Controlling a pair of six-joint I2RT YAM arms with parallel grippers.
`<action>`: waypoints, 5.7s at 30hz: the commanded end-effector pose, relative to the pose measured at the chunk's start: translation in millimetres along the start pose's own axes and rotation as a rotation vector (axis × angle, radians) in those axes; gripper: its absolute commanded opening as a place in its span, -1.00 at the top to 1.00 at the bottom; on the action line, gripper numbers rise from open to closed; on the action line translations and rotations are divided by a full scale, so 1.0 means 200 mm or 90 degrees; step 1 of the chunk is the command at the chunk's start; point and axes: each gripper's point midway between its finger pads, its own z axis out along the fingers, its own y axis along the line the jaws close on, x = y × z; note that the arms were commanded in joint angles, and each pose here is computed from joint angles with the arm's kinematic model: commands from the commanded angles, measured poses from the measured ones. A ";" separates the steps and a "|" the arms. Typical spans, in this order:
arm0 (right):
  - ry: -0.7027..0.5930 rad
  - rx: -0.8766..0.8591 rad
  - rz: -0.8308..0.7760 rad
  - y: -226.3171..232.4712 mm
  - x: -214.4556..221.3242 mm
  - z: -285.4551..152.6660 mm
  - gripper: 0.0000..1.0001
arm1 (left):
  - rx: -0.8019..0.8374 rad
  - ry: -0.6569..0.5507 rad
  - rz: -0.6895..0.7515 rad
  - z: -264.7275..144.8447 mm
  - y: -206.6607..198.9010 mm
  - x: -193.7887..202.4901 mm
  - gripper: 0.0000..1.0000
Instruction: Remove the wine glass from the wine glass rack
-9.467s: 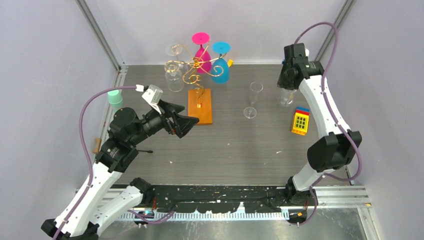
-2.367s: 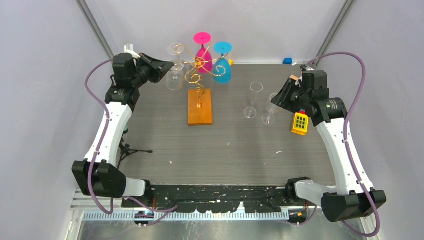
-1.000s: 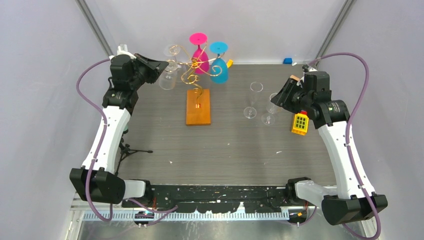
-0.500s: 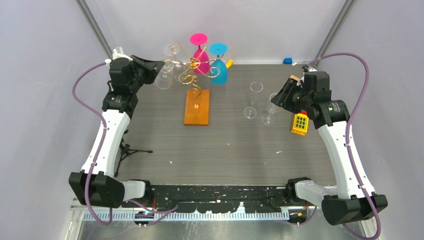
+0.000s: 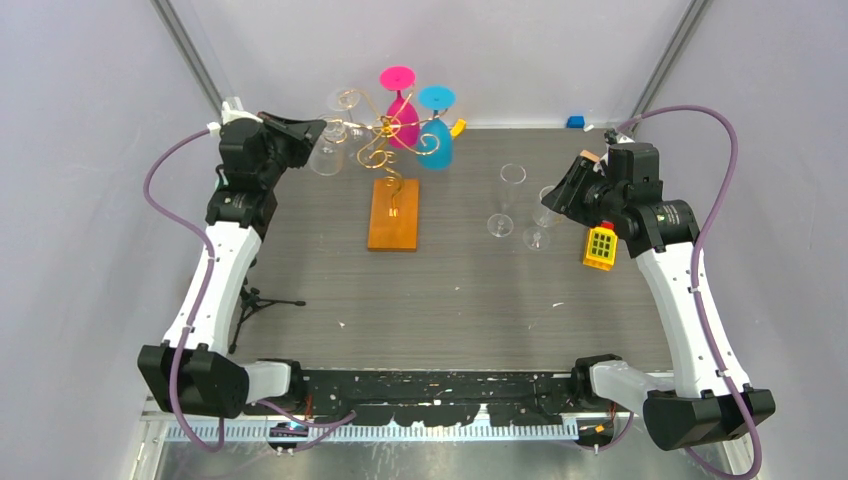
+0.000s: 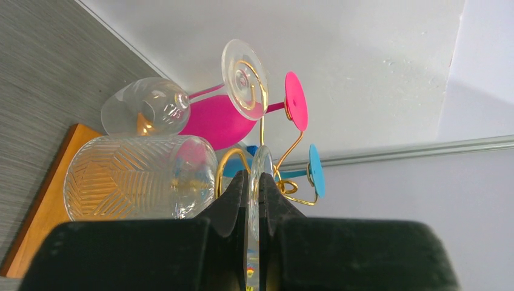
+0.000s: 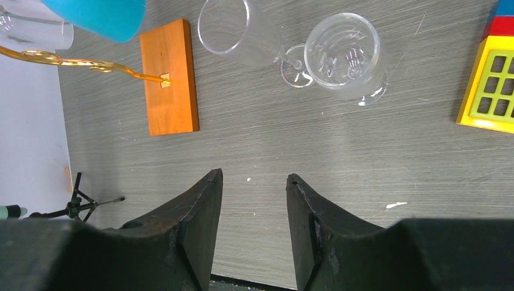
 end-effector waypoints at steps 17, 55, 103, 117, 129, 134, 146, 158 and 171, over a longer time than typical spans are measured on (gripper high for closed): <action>-0.034 -0.011 -0.010 0.01 -0.04 -0.04 0.03 | 0.183 -0.002 0.026 0.01 -0.40 -0.09 1.00; -0.029 -0.019 -0.004 0.02 -0.04 -0.04 0.02 | 0.185 0.131 0.153 -0.15 -0.41 0.08 1.00; -0.023 -0.055 0.007 0.08 -0.03 -0.05 0.02 | 0.125 0.136 0.189 -0.43 -0.31 0.11 1.00; -0.009 -0.228 0.030 0.30 0.02 -0.09 -0.36 | 0.145 0.158 0.196 -0.66 -0.31 0.17 1.00; 0.052 -0.504 0.055 0.74 0.23 -0.20 -0.54 | 0.289 0.271 0.099 -0.98 -0.49 0.34 1.00; 0.023 -0.627 0.058 0.99 0.28 -0.30 -0.56 | 0.363 0.313 0.038 -1.09 -0.62 0.36 1.00; -0.040 -0.874 0.178 1.24 0.30 -0.59 -0.61 | 0.498 0.327 -0.171 -1.17 -0.86 0.28 1.00; -0.014 -0.955 0.179 1.39 0.28 -0.70 -0.59 | 0.536 0.310 -0.217 -1.23 -0.93 0.22 1.00; -0.004 -1.097 0.182 1.51 0.23 -0.87 -0.56 | 0.541 0.315 -0.256 -1.24 -0.92 0.22 1.00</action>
